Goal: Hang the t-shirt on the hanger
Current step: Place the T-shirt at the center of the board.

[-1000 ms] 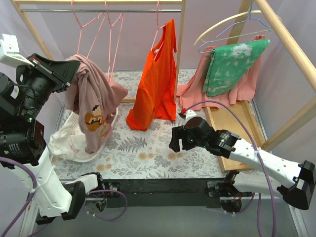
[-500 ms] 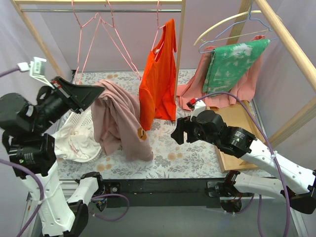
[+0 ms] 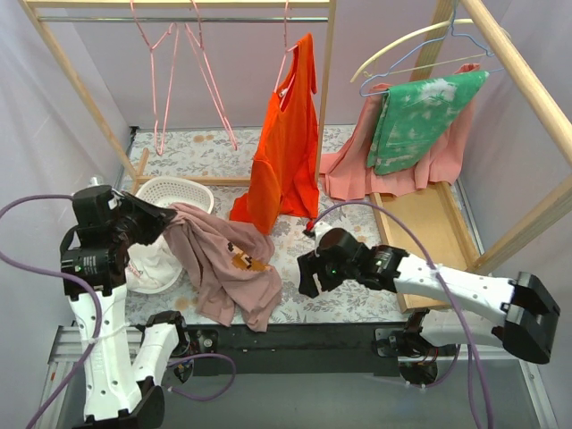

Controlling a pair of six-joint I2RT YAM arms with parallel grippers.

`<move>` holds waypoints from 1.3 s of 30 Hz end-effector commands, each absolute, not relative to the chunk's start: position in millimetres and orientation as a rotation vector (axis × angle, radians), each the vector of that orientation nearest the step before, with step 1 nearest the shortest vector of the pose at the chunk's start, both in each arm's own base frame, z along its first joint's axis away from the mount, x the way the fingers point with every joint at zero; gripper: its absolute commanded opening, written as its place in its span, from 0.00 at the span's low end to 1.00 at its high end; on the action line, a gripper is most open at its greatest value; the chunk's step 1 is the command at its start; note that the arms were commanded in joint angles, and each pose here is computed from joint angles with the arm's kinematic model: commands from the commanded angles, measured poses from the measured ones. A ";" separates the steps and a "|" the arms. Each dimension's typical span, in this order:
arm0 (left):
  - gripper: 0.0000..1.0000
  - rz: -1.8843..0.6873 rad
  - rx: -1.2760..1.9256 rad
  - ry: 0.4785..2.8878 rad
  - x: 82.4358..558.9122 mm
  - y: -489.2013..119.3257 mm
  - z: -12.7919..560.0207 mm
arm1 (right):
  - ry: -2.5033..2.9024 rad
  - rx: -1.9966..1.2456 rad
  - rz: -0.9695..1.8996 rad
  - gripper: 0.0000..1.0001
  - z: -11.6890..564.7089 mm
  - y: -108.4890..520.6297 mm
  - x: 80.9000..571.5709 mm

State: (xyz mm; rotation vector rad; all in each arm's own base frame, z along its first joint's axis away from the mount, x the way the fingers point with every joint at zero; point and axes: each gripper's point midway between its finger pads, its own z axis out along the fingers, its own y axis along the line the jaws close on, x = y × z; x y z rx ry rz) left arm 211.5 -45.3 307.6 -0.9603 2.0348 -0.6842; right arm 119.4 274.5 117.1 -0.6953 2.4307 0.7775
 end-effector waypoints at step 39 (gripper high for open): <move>0.13 -0.832 -0.626 2.256 213.8 -88.9 268.7 | 2.334 -0.483 0.723 0.01 142.7 261.2 131.5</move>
